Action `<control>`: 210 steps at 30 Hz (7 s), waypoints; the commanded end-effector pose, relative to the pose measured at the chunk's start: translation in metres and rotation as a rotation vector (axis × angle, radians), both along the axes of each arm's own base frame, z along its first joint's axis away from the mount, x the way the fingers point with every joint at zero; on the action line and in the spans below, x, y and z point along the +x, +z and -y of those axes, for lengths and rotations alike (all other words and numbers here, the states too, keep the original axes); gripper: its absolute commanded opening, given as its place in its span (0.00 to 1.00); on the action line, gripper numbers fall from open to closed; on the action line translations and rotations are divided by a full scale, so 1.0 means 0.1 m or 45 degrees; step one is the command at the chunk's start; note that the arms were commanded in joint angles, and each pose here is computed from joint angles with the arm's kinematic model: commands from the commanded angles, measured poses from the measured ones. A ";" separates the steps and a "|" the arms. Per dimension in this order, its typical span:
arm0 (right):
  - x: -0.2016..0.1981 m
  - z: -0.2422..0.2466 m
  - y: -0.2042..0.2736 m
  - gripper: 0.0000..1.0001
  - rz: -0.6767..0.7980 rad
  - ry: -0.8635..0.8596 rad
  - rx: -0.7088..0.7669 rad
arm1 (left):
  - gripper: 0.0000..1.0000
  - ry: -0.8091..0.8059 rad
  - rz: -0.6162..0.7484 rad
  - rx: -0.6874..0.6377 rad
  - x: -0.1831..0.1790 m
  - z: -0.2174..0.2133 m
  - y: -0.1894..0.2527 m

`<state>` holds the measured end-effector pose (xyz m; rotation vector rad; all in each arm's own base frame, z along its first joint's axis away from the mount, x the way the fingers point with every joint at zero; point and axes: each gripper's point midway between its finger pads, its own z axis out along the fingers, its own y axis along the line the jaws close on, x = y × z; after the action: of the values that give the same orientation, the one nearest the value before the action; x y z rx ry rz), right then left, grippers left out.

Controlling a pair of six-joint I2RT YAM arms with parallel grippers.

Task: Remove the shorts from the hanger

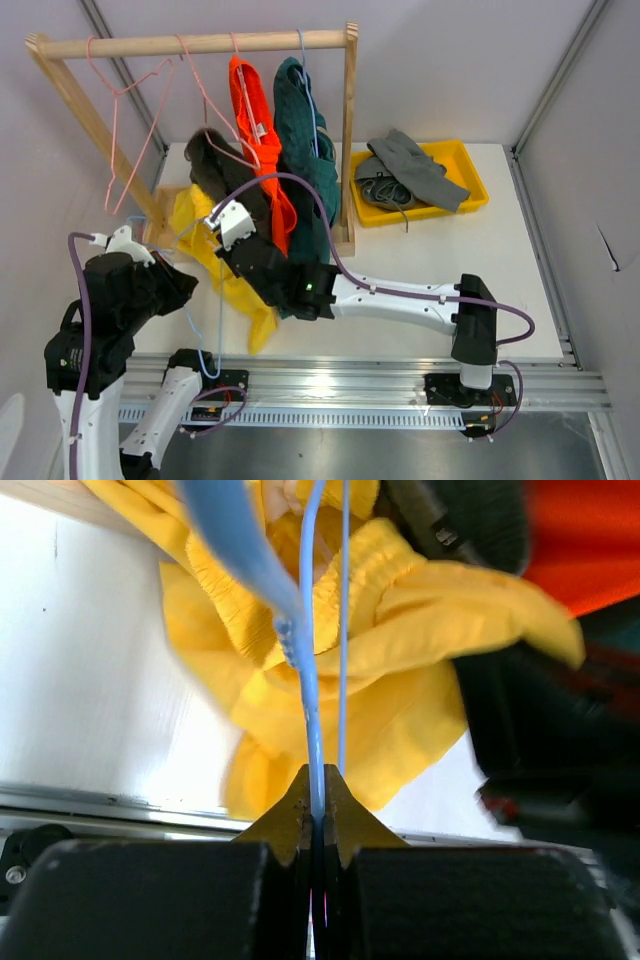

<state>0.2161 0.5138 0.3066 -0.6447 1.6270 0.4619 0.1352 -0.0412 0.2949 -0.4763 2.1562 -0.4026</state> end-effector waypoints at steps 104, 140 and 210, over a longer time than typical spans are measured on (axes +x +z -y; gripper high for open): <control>2.09 4.06 -0.80 0.99 -0.379 -0.645 0.620 | 0.00 0.049 0.381 0.391 3.15 -0.41 1.47; -0.38 1.71 1.54 0.99 0.024 0.323 0.395 | 0.99 -0.046 0.606 0.267 1.71 -0.22 1.90; -0.53 -0.51 -0.66 0.00 -0.204 0.217 -0.052 | 0.99 0.152 0.673 0.305 0.44 -0.42 1.06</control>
<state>0.1942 0.5702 0.1405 -0.8755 1.9198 0.5208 0.1791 -0.0032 0.3969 -0.3128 1.6488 -0.1980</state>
